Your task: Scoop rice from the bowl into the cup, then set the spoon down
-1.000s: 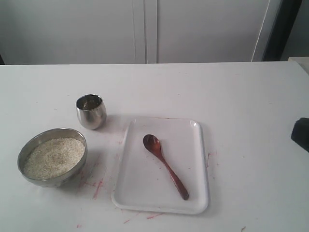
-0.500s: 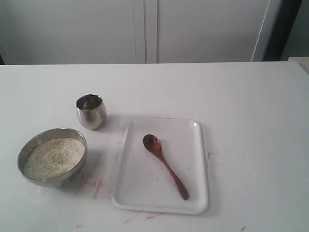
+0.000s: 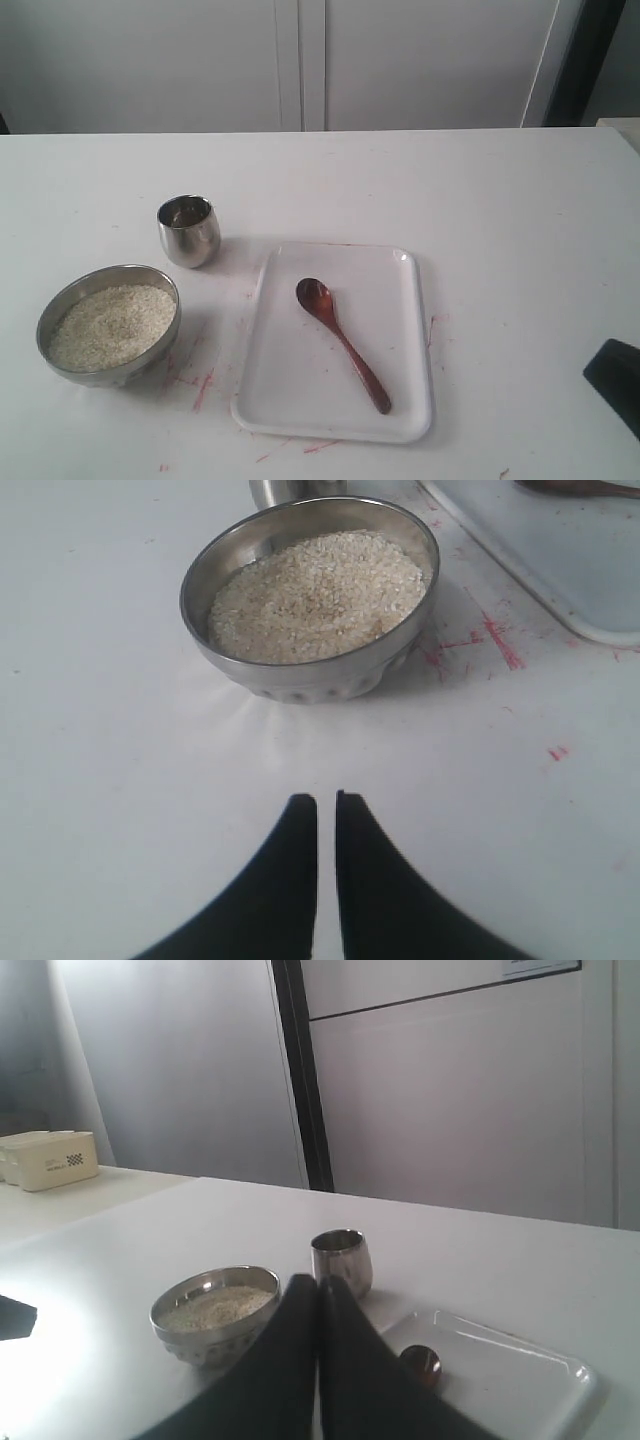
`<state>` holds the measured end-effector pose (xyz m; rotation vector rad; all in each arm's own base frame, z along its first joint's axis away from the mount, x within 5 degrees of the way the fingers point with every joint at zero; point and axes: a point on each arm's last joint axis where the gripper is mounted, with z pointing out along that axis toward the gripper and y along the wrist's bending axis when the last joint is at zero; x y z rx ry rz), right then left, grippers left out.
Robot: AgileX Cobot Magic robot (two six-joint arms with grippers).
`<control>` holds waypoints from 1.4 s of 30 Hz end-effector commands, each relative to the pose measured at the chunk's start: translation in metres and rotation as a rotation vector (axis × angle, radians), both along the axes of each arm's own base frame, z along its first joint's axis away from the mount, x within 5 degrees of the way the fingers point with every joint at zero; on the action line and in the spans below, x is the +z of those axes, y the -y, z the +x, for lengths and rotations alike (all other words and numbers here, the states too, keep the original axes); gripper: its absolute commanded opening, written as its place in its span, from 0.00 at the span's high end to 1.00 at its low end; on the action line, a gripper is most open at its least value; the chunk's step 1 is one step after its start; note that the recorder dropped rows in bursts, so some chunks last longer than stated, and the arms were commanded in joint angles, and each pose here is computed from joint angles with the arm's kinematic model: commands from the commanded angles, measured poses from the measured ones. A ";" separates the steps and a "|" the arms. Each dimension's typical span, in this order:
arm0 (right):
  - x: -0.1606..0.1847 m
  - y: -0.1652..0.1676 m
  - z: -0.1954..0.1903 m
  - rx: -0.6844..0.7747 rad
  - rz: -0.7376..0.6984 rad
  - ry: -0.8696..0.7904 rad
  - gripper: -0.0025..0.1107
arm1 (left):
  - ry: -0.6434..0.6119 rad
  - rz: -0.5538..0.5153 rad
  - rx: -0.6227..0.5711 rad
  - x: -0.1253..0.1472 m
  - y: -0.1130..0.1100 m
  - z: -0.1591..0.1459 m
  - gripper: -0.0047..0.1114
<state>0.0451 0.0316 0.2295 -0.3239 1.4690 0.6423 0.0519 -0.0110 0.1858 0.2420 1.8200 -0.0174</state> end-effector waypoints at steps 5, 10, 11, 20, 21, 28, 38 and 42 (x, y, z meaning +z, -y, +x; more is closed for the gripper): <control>-0.018 -0.001 0.002 -0.009 -0.050 -0.005 0.98 | -0.004 -0.007 -0.008 -0.002 0.001 0.000 0.84; -0.021 -0.001 0.002 -0.012 -0.072 -0.036 0.98 | -0.004 -0.007 -0.008 -0.002 0.001 0.000 0.84; -0.022 -0.001 0.003 -0.013 -0.074 -0.040 0.98 | -0.004 -0.007 -0.008 -0.002 0.001 0.000 0.84; -0.022 -0.001 0.003 -0.012 -0.068 -0.048 0.98 | -0.004 -0.007 -0.008 -0.002 0.001 0.000 0.84; -0.022 -0.001 0.003 -0.012 -0.068 -0.048 0.98 | -0.004 -0.007 -0.008 -0.002 0.001 0.000 0.84; -0.022 -0.001 0.003 -0.012 -0.068 -0.048 0.98 | -0.004 -0.007 -0.008 -0.002 0.001 0.000 0.84; -0.022 -0.001 0.002 -0.012 -0.067 -0.046 0.98 | -0.004 -0.007 -0.008 -0.002 0.001 0.000 0.84; -0.021 0.001 0.002 -0.033 -0.059 -0.036 0.98 | -0.004 -0.007 -0.008 -0.002 0.001 0.000 0.84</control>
